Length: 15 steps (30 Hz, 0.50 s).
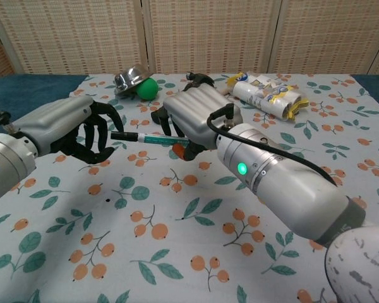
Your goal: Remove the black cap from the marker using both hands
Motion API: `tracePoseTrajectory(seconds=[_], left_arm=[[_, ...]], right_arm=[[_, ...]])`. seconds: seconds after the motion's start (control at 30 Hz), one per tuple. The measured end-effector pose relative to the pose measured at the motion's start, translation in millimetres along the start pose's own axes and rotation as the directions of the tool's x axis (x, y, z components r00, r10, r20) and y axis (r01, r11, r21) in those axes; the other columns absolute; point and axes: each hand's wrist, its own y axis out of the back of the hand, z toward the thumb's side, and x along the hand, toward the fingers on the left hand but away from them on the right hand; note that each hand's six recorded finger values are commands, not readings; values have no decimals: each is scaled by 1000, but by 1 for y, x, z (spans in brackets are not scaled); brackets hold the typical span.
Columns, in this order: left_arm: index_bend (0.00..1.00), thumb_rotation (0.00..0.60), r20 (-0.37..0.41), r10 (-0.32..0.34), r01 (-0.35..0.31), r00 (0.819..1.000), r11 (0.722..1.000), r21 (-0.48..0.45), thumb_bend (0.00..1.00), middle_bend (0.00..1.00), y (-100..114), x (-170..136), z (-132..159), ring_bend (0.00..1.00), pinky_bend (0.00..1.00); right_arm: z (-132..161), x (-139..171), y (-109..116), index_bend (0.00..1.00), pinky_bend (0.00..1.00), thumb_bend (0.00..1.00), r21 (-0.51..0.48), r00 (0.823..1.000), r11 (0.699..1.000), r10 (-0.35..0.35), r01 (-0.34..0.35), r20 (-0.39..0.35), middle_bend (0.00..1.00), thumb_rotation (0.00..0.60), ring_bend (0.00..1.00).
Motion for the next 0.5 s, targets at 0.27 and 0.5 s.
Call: tracePoseTrajectory(seconds=[0.27,0.5], left_arm=[[418,600,-14,-14,12,1000,987,-161,371,608,2,1,8,573,844],[459,600,-5,-7,6,1000,977,-211,373,630,2,0,12,575,848]], right_arm=[[6,1,-3,892,123,394,-14,1000,1000,5,-5,-2,823,600,545],[9,2,-3,892,123,394,-13,1000,1000,2,-2,-6,823,600,545]])
